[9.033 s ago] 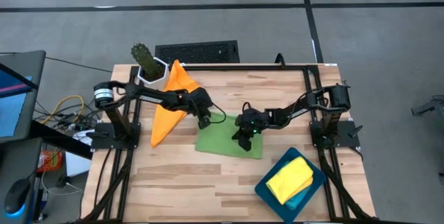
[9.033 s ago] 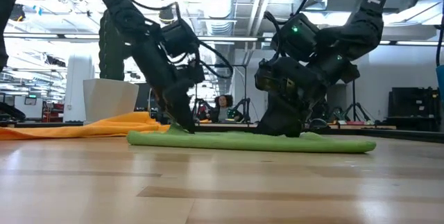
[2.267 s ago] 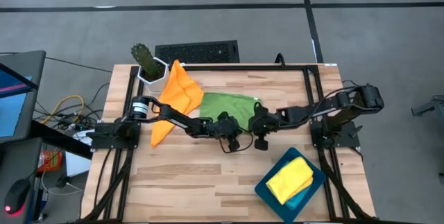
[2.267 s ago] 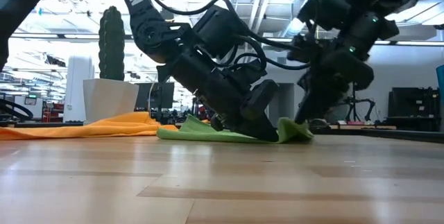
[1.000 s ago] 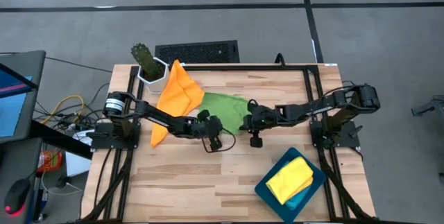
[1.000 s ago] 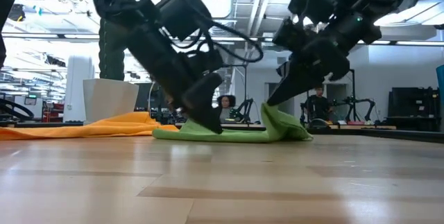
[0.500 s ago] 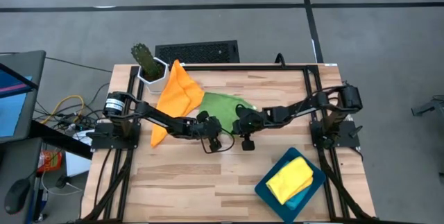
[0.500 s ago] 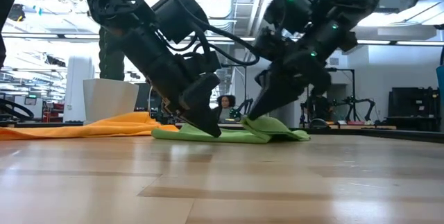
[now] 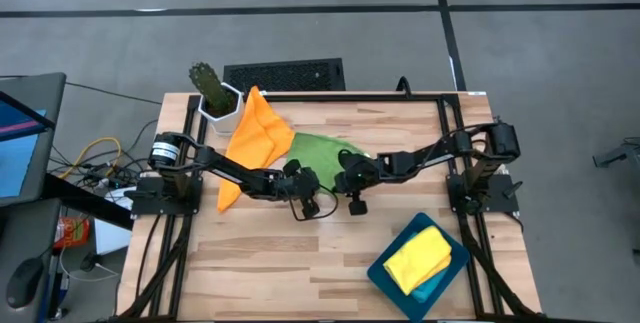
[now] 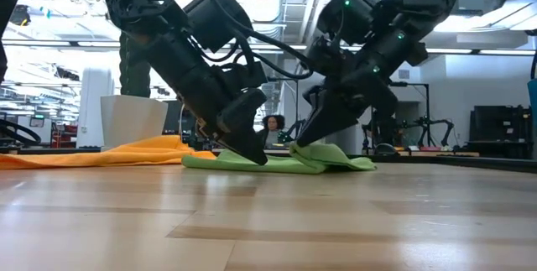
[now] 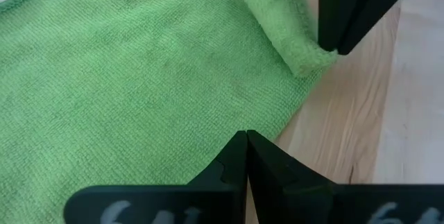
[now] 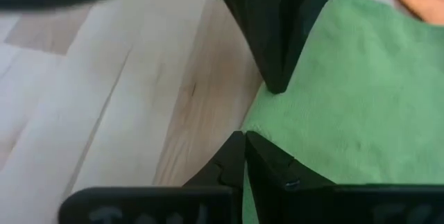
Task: Fold microfiber towels
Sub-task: Fold the green microfiber towel
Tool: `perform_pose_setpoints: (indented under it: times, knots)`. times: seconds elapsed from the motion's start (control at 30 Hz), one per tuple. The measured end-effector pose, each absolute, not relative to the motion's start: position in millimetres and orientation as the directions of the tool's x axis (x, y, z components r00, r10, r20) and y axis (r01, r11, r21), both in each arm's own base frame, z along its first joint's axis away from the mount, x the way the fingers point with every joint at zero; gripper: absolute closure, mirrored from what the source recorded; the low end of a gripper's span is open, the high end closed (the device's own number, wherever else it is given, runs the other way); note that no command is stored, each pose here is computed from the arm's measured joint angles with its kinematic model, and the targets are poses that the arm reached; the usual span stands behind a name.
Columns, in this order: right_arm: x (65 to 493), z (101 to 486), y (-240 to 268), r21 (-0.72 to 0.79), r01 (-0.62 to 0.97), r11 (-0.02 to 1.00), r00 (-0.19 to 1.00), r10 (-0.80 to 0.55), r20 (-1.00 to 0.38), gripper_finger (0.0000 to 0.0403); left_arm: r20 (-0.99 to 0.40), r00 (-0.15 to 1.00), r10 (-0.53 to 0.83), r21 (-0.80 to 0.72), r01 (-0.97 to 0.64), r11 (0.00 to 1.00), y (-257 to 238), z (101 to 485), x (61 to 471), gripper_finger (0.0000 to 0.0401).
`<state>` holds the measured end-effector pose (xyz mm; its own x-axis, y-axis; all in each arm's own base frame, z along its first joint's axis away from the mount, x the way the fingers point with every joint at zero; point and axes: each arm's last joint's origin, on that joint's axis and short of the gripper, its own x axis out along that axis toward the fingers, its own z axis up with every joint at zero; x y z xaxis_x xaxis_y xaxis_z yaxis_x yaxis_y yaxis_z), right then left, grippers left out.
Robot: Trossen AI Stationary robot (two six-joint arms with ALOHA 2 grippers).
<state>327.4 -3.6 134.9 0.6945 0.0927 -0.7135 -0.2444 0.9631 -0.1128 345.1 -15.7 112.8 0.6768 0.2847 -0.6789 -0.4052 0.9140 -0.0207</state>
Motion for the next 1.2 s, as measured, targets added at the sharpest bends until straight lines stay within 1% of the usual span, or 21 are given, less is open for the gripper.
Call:
perform_pose_setpoints:
  times: [0.07,0.2,0.27,0.43,0.67,0.77,0.83,0.9,1.0,1.07,1.2]
  knots:
    - [330.9,129.9,-3.6,-0.112,-0.245,0.963,0.701,0.096,-0.706,0.0362,-0.679,0.677,0.285,-0.021,-0.405,0.914,-15.7,112.9,345.1,0.0401]
    - [335.9,115.3,-2.1,-0.070,-0.280,0.957,0.674,0.144,-0.725,0.0361,-0.678,0.678,0.285,-0.021,-0.405,0.914,-15.7,113.0,345.2,0.0401]
    - [336.9,107.9,-0.8,-0.053,-0.284,0.957,0.638,0.148,-0.755,0.0361,-0.677,0.678,0.285,-0.021,-0.405,0.914,-15.7,113.0,345.2,0.0401]
    - [342.8,115.3,-4.8,-0.060,-0.273,0.960,0.640,0.134,-0.757,0.0361,-0.678,0.678,0.285,-0.019,-0.403,0.915,-15.7,113.0,345.2,0.0401]
    - [345.5,144.0,-18.1,-0.092,-0.231,0.969,0.713,0.104,-0.693,0.0359,-0.678,0.677,0.286,-0.011,-0.398,0.917,-15.7,113.0,345.2,0.0401]
    - [344.7,144.3,-21.5,-0.098,-0.243,0.965,0.712,0.109,-0.694,0.0347,-0.677,0.677,0.288,-0.010,-0.399,0.917,-15.6,113.1,345.2,0.0401]
    - [345.3,141.8,-20.5,-0.080,-0.262,0.962,0.707,0.135,-0.694,0.0335,-0.677,0.677,0.289,-0.009,-0.401,0.916,-15.5,113.0,345.1,0.0401]
    - [344.1,134.9,-17.6,-0.041,-0.293,0.955,0.675,0.176,-0.717,0.0322,-0.677,0.677,0.289,-0.009,-0.401,0.916,-15.5,113.1,345.2,0.0401]
    - [341.5,128.2,-14.9,-0.015,-0.299,0.954,0.638,0.188,-0.747,0.0305,-0.678,0.676,0.289,-0.009,-0.401,0.916,-15.5,113.1,345.2,0.0401]
    - [340.6,136.5,-17.7,-0.036,-0.275,0.961,0.659,0.161,-0.735,0.0298,-0.678,0.676,0.289,-0.009,-0.401,0.916,-15.5,113.1,345.2,0.0401]
    - [335.7,175.9,-29.3,-0.139,-0.196,0.971,0.759,0.061,-0.648,0.0293,-0.678,0.676,0.289,-0.004,-0.397,0.918,-15.5,113.0,345.1,0.0401]
